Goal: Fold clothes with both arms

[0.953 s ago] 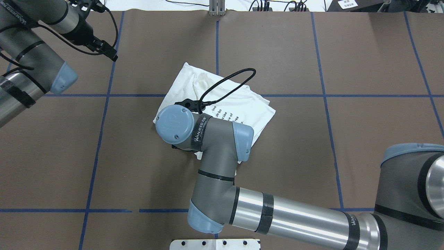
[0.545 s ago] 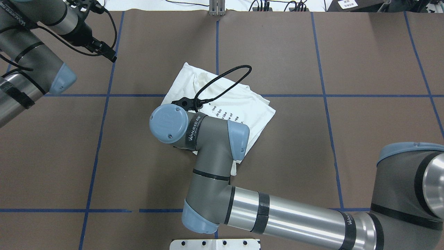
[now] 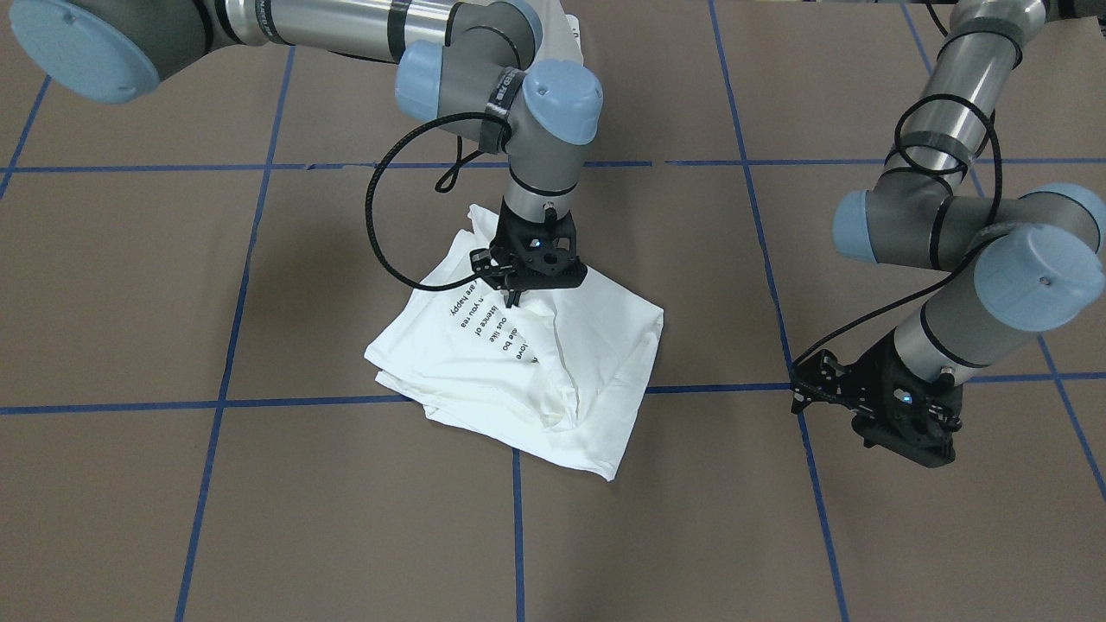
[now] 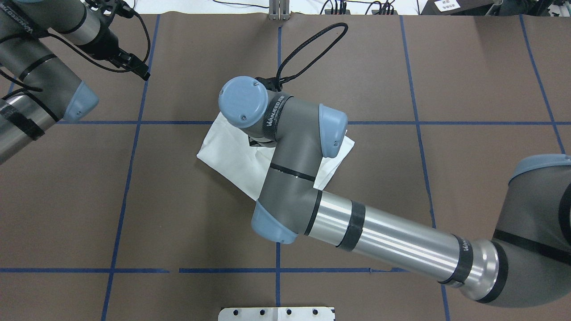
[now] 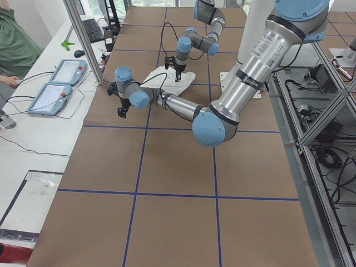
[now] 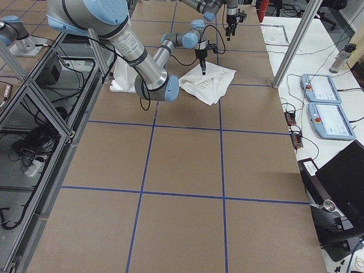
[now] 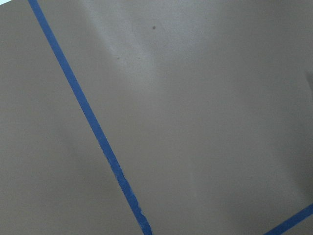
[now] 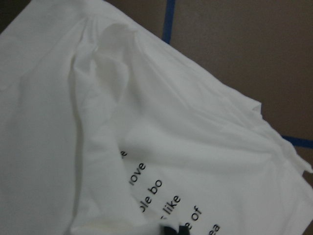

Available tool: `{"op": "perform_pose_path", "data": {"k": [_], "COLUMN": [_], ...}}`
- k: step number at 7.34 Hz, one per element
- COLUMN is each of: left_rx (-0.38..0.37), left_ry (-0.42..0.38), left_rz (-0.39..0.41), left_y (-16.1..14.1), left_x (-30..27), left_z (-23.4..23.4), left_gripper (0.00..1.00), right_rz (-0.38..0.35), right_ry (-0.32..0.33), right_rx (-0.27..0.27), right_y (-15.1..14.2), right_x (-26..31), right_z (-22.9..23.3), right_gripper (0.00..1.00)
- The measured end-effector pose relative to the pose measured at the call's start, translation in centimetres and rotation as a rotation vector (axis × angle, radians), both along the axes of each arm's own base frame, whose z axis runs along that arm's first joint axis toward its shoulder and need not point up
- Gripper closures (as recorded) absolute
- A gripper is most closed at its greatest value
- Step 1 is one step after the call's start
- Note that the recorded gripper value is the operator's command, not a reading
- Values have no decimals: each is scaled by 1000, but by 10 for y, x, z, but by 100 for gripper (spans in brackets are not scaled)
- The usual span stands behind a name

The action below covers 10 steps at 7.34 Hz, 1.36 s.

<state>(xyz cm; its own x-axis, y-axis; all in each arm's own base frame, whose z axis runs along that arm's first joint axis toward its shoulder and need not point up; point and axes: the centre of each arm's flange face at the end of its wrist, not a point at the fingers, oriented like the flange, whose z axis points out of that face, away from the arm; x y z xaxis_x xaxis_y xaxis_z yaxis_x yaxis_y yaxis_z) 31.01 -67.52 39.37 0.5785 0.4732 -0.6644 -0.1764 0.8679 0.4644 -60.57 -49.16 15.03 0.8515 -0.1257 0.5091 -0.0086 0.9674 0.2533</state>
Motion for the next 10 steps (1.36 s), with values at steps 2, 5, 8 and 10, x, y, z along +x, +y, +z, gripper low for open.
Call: {"op": "perform_pose_path", "data": {"k": [2,5,8,10], "left_rx": [0,0,4,7], "left_ry": [0,1,5,7], "left_rz": [0,0,0,-1], "left_y": [0,0,1,1], "left_x": [0,1,0,-1], "left_z": [-1,-2,-5,-7], "left_gripper": [0,0,0,0], "right_rz": [-35,-43,-33,-13], "right_ry": [60,95,122,96], "right_rx": [37,55,63,84], "right_y": [-39,-55,-88,-114], "right_x": [47,75,87,87], "right_z": [55,119,150,156], "right_gripper": [100,100,74,0]}}
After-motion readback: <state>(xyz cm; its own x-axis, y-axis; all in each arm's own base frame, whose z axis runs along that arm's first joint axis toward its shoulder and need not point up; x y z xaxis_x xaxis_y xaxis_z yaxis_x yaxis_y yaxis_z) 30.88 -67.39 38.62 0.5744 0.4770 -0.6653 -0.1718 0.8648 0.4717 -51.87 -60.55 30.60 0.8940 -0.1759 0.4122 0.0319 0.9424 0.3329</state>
